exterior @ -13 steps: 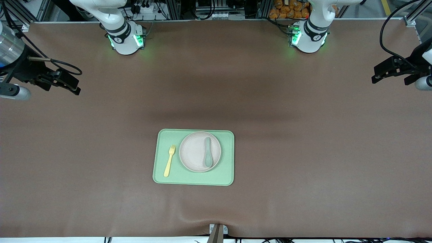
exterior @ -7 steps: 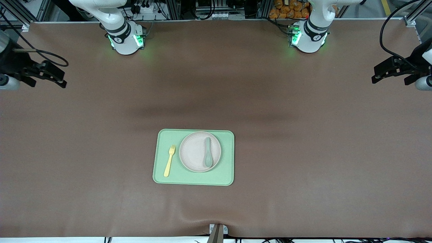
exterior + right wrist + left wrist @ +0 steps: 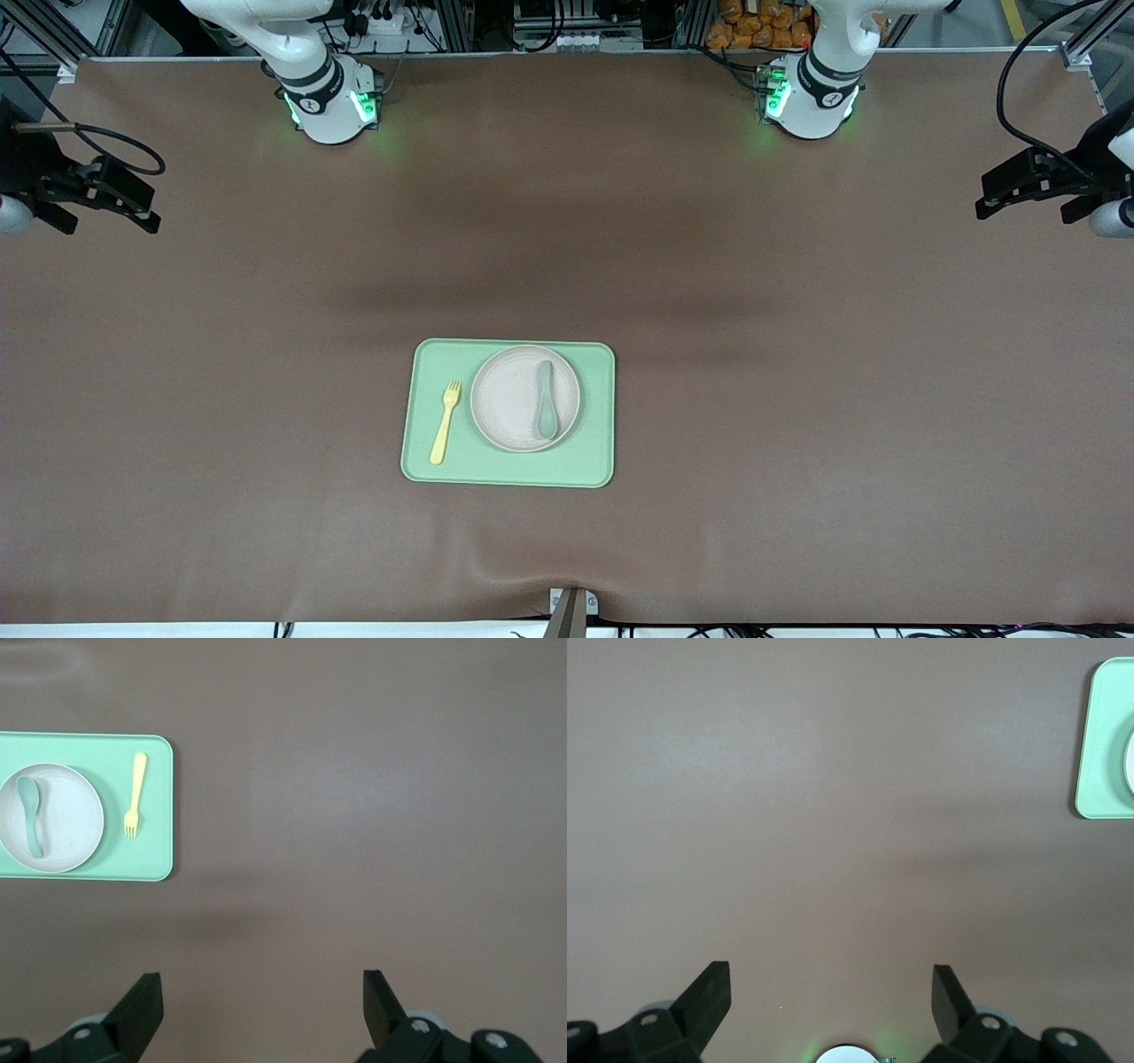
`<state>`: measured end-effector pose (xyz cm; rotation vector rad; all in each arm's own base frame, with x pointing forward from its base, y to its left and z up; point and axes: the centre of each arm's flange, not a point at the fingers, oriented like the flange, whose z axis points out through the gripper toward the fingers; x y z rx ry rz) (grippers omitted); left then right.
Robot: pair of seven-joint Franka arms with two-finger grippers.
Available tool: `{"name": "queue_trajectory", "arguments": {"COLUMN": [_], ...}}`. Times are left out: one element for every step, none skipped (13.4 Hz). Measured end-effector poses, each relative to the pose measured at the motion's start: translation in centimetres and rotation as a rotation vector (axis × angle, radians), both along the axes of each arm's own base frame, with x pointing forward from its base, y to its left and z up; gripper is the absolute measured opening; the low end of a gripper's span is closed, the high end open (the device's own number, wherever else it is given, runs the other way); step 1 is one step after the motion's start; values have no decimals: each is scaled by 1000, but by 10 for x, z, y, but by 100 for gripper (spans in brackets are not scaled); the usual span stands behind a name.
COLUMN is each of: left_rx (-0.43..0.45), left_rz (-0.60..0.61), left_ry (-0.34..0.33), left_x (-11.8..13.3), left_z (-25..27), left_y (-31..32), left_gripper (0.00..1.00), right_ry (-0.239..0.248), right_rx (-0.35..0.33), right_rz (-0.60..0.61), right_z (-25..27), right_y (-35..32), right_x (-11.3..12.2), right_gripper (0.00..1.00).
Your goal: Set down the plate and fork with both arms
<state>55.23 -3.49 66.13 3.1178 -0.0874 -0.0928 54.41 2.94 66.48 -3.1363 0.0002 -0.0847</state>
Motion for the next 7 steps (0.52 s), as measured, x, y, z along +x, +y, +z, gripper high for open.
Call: {"name": "queue_trajectory", "arguments": {"left_rx": [0, 0, 0, 0, 0, 0, 0], "left_rz": [0, 0, 0, 0, 0, 0, 0], "left_ry": [0, 0, 0, 0, 0, 0, 0], "left_x": [0, 0, 0, 0, 0, 0, 0], "left_z": [0, 0, 0, 0, 0, 0, 0], "left_y": [0, 0, 0, 0, 0, 0, 0], "left_gripper": [100, 100, 100, 100, 100, 100, 100], "right_ry": [0, 1, 2, 2, 2, 5, 6], "right_rx": [0, 0, 0, 0, 0, 0, 0], "right_rz": [1, 2, 3, 4, 5, 6, 6], "right_z": [0, -1, -1, -1, -1, -2, -2], "right_y": [0, 0, 1, 1, 2, 2, 2], "right_x": [1, 2, 2, 2, 2, 2, 2], "right_gripper": [100, 100, 100, 100, 100, 100, 100]}}
